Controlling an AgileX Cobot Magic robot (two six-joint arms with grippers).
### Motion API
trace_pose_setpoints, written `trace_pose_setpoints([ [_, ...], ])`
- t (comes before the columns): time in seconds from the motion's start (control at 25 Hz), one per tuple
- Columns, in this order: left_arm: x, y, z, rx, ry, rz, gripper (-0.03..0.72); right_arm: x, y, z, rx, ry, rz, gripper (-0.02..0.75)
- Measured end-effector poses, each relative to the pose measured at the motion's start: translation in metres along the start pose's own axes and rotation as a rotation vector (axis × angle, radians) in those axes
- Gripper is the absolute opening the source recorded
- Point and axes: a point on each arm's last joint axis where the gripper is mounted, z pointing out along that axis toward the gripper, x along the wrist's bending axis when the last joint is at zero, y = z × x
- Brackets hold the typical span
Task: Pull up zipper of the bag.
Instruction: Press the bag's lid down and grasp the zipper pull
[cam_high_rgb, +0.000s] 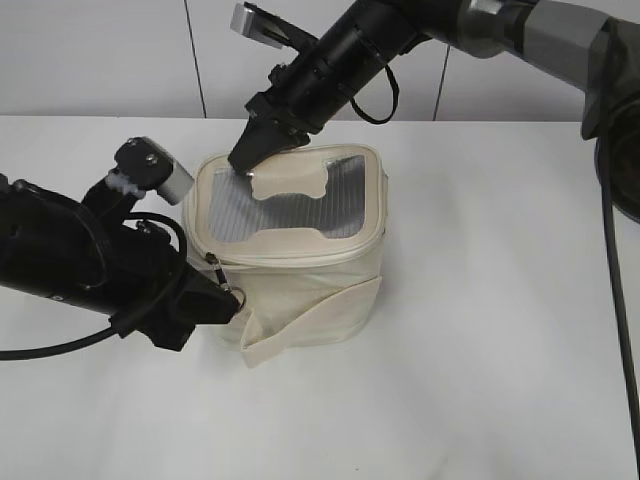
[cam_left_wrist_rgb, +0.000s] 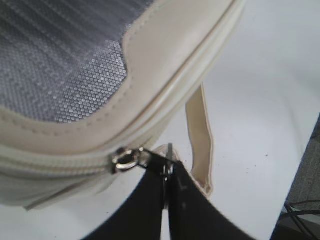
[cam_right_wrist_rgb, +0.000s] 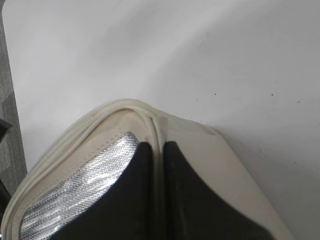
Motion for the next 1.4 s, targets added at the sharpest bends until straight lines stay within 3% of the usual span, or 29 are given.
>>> trace_pose_setpoints([
  [0.2,-0.005,0.002,-0.003,-0.005,-0.04,0.015,-0.007,0.0,0.0,0.0,0.001,-0.001,0.0,0.05],
  [0.32,-0.018,0.004,0.0,-0.005,-0.097,0.035,-0.008,0.0,0.0,0.0,0.002,0.0,0.0,0.05],
  [0.64,-0.046,0.018,0.017,-0.038,-0.01,0.093,-0.008,0.001,-0.001,0.0,0.011,0.008,0.001,0.05],
  [0.8,-0.054,0.033,0.026,-0.053,-0.035,0.126,-0.008,0.001,-0.001,0.0,0.011,0.008,0.001,0.05],
  [0.96,-0.053,0.029,0.028,-0.018,-0.043,0.095,0.0,0.0,-0.001,0.0,0.016,0.001,0.021,0.052],
  [1.04,-0.053,0.022,0.028,0.028,-0.044,0.08,0.06,0.0,-0.001,-0.002,0.024,-0.017,0.024,0.092],
  [1.2,-0.062,0.005,0.016,0.125,-0.089,0.03,0.27,-0.006,0.0,-0.02,0.022,-0.086,0.051,0.278],
  [1.28,-0.065,0.002,0.002,0.135,-0.087,0.006,0.299,-0.014,0.0,-0.038,0.002,-0.114,0.091,0.307],
  [1.4,-0.06,0.009,-0.029,0.06,-0.017,0.002,0.299,-0.032,-0.002,-0.08,-0.05,-0.176,0.143,0.312],
])
